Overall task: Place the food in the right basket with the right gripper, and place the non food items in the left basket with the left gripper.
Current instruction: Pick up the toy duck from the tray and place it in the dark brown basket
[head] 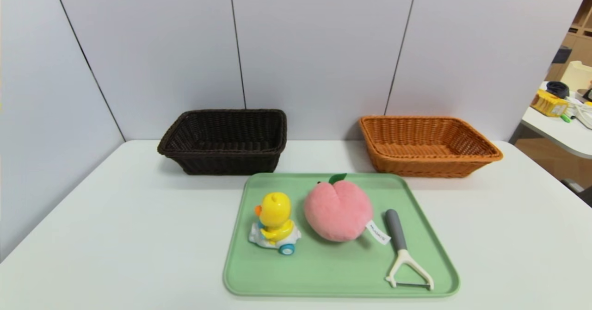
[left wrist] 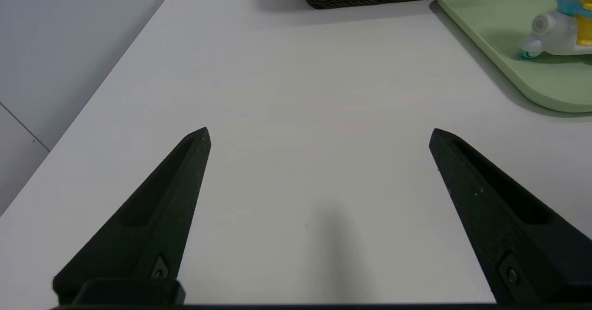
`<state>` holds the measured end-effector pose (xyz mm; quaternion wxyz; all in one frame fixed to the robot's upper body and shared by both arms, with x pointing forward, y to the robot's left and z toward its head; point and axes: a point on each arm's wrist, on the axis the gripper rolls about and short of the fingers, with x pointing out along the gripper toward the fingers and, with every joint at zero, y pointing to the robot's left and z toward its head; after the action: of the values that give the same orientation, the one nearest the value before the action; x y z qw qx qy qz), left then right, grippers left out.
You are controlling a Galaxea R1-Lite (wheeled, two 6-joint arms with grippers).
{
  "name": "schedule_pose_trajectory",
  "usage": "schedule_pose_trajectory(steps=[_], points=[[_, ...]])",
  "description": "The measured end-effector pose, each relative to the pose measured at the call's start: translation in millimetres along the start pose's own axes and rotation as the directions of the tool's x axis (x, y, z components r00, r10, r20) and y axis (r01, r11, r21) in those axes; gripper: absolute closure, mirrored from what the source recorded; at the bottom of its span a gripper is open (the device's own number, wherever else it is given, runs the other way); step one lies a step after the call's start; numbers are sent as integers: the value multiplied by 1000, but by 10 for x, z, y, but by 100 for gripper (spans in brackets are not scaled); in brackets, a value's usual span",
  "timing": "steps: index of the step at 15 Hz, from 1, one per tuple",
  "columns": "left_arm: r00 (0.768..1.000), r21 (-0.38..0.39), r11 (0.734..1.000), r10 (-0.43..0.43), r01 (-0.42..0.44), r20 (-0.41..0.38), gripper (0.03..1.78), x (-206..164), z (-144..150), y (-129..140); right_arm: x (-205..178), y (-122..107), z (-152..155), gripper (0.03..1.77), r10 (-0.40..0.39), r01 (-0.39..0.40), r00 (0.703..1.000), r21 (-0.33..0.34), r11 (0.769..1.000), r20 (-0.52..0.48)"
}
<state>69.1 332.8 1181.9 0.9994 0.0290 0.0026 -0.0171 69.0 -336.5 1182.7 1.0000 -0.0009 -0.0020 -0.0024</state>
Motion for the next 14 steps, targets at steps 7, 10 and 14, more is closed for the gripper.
schedule_pose_trajectory(steps=[7,10,14], points=[[1000,0,1000,0,0,0,12,0,0,0,0,0,0,10,0,0,1000,0,1000,0],[1000,0,1000,0,0,0,12,0,0,0,0,0,0,10,0,0,1000,0,1000,0],[1000,-2,1000,1,-1,-8,12,3,-3,0,0,0,0,10,0,0,1000,0,1000,0]])
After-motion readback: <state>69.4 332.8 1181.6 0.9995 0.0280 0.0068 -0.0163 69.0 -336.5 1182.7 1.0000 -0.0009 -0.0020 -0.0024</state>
